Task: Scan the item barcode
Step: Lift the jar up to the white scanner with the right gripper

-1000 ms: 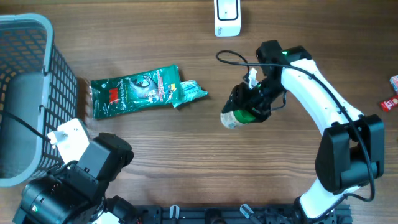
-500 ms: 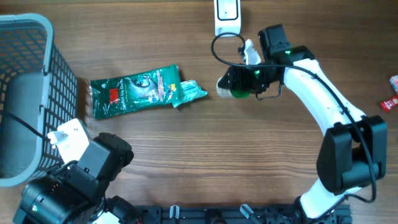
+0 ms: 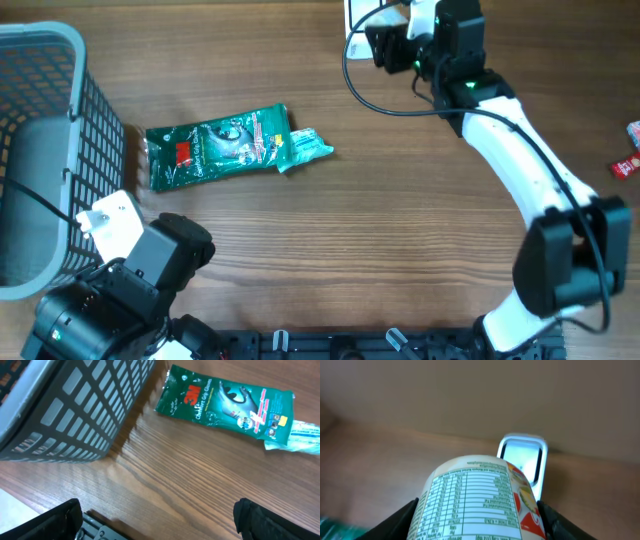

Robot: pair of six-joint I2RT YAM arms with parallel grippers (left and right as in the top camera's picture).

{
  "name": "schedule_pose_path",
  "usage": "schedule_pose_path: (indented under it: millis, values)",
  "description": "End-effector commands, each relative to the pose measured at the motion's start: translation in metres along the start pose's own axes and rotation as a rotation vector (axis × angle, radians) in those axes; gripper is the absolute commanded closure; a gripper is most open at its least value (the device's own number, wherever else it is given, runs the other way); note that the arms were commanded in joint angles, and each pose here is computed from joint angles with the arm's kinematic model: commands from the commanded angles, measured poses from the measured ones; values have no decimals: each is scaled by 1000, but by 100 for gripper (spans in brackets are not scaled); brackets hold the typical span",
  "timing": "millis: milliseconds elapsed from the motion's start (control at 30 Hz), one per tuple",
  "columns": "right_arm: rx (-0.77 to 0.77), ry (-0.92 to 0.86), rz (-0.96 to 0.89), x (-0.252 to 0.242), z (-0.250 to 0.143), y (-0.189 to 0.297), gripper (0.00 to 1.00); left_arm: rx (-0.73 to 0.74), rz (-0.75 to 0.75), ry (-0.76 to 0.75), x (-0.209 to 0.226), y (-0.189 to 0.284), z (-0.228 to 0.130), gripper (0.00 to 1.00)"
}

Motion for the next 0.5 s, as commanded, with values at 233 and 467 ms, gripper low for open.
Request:
schedule_pose_path:
  millis: [233, 467]
  values:
    - [-246, 14, -4, -25, -6, -93, 37, -12, 15, 26, 3, 0, 2, 0]
    - [-247, -8, 7, -23, -13, -128, 39, -12, 15, 26, 3, 0, 2, 0]
Point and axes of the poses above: each gripper's point midway between its finger pads, its own y axis back along the fingers, its own x axis along the line the jaws close on, z = x × y, the point moved 3 cm from there along y, back along the fingers, and after that the axes turned 7 degrees about -y, right-handed, at the moved point
